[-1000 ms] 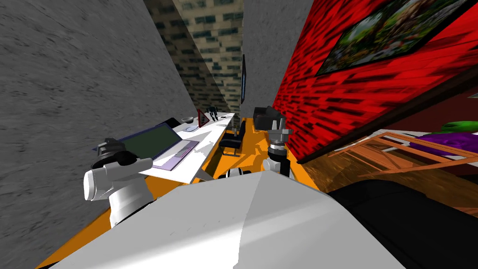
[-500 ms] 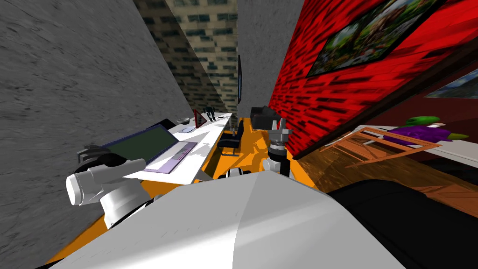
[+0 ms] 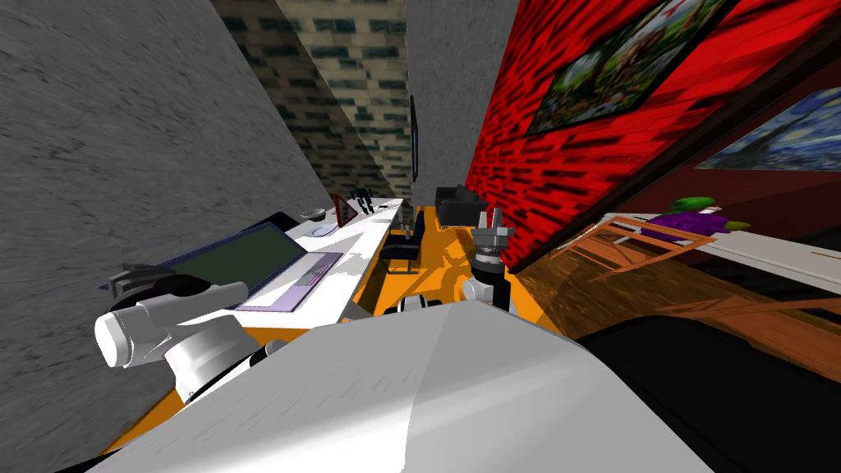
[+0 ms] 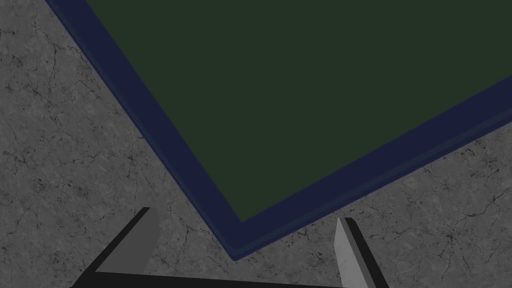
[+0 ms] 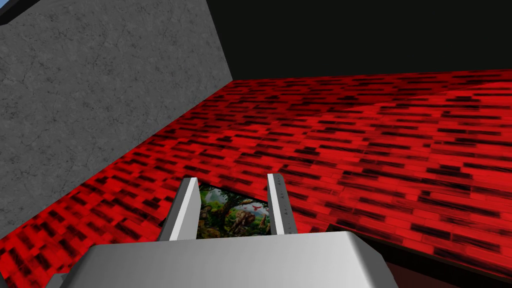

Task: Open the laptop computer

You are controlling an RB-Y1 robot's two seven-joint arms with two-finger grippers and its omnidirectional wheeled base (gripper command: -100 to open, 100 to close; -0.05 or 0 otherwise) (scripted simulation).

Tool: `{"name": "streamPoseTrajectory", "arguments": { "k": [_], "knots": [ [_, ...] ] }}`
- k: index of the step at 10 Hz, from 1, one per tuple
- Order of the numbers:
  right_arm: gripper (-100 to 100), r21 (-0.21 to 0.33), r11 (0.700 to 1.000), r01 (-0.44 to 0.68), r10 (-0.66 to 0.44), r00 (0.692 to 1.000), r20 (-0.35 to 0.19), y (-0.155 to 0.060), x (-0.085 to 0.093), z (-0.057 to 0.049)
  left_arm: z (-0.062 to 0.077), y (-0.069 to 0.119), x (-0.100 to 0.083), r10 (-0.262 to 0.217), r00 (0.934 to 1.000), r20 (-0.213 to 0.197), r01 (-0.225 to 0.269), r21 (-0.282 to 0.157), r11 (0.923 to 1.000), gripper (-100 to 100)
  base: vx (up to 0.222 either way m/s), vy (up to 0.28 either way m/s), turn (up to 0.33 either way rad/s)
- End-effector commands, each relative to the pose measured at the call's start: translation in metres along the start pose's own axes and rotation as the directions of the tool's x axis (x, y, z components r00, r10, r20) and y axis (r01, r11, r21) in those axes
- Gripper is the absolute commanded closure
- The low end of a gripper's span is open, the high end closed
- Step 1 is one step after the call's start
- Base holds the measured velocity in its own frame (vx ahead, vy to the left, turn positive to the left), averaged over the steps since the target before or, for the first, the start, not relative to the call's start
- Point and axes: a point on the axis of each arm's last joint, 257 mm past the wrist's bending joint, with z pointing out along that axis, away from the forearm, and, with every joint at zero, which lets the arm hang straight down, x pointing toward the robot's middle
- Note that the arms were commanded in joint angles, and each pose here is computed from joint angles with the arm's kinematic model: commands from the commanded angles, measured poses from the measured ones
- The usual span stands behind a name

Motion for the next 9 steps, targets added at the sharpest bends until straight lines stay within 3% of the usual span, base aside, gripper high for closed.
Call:
{"name": "streamPoseTrajectory", "arguments": {
  "k": [1, 2, 3, 4, 5, 9],
  "knots": [
    [0, 0.0, 1.0, 0.0, 0.0, 1.0, 0.0, 0.0, 0.0, 0.0, 0.002, 0.004, -0.011, -0.002, 0.9998, 0.018, 0.002, -0.012, 0.9999, -100, -0.037, 0.035, -0.05],
    [0, 0.0, 1.0, 0.0, 0.0, 1.0, 0.0, 0.0, 0.0, 0.0, -0.001, -0.001, -0.002, -0.001, 1.0, 0.003, 0.001, -0.002, 1.0, 100, 0.019, -0.013, 0.251],
    [0, 0.0, 1.0, 0.0, 0.0, 1.0, 0.0, 0.0, 0.0, 0.0, -0.003, -0.005, 0.005, -0.001, 0.9999, -0.012, 0.001, 0.009, 1.0, 100, 0.044, -0.06, 0.259],
    [0, 0.0, 1.0, 0.0, 0.0, 1.0, 0.0, 0.0, 0.0, 0.0, -0.001, -0.001, 0.001, -0.001, 1.0, -0.003, 0.001, 0.002, 1.0, 100, 0.02, -0.036, 0.046],
    [0, 0.0, 1.0, 0.0, 0.0, 1.0, 0.0, 0.0, 0.0, 0.0, 0.003, 0.002, -0.005, -0.013, 0.9999, 0.007, 0.013, -0.031, 0.9994, -100, 0.029, -0.059, -0.038],
    [0, 0.0, 1.0, 0.0, 0.0, 1.0, 0.0, 0.0, 0.0, 0.0, 0.012, 0.014, -0.022, -0.039, 0.9986, 0.037, 0.042, -0.114, 0.9926, -100, 0.054, -0.06, -0.019]
  ]
}}
